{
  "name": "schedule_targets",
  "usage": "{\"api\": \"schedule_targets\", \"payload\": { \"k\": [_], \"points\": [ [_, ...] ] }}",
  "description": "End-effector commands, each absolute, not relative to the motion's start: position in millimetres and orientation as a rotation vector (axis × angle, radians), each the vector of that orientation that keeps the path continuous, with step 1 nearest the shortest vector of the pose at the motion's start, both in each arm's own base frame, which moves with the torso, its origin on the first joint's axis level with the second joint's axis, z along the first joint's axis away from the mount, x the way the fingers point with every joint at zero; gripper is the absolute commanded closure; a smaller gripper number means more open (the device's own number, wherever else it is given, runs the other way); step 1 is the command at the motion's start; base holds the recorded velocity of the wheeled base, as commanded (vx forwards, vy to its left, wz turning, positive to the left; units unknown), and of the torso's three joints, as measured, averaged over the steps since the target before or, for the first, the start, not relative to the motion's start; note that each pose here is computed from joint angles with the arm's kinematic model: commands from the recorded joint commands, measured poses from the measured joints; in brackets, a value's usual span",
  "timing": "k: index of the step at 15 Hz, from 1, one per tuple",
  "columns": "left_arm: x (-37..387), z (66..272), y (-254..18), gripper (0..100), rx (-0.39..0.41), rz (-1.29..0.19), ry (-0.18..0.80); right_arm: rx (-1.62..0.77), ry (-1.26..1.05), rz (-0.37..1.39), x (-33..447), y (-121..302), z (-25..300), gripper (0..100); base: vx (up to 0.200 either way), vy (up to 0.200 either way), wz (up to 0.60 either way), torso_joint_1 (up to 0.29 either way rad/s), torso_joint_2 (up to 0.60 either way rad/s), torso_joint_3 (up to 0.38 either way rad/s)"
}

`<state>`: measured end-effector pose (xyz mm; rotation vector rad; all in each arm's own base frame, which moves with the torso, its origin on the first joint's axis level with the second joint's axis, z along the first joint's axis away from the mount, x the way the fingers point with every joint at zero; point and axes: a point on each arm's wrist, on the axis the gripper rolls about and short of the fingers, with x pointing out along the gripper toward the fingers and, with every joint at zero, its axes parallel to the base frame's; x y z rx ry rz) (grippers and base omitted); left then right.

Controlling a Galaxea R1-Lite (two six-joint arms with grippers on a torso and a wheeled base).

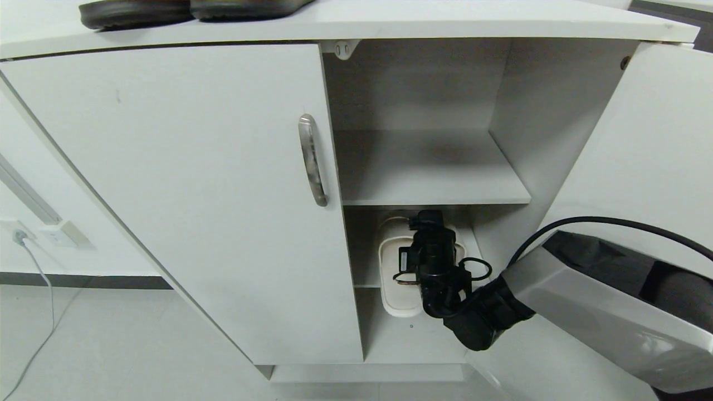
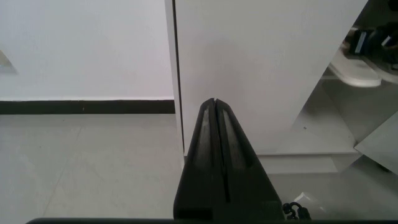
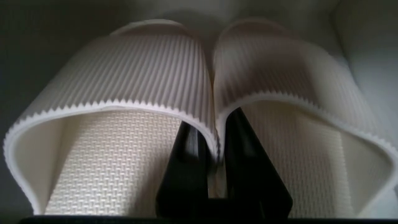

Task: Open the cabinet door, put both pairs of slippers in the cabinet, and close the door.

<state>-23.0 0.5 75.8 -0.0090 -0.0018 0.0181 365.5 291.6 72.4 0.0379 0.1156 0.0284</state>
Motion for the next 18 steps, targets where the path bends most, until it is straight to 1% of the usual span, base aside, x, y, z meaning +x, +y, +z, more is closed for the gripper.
{"api": "schedule_targets", "payload": {
  "k": [1,6,12,17,18],
  "points": [
    [-22.9,75.9,0.6,100,-0.009,0.018,-0.002,0.035,0.104,0.017,380.5,296.1,67.6,100,0.000,0.000,0.00,0.000,0.00,0.000],
    [-22.9,75.9,0.6,100,-0.009,0.020,-0.002,0.032,0.088,-0.003,399.0,298.5,59.4,100,0.000,0.000,0.00,0.000,0.00,0.000],
    [-22.9,75.9,0.6,100,-0.009,0.020,-0.002,0.032,0.085,-0.003,403.3,301.0,53.8,100,0.000,0.000,0.00,0.000,0.00,0.000],
    [-22.9,75.9,0.6,100,-0.009,0.020,-0.002,0.036,0.081,-0.009,405.5,298.8,55.8,100,0.000,0.000,0.00,0.000,0.00,0.000],
    [-22.9,75.9,0.6,100,-0.009,0.020,-0.002,0.036,0.081,-0.009,405.5,298.8,55.8,0,0.000,0.000,0.00,0.000,0.00,0.000]
  ]
}}
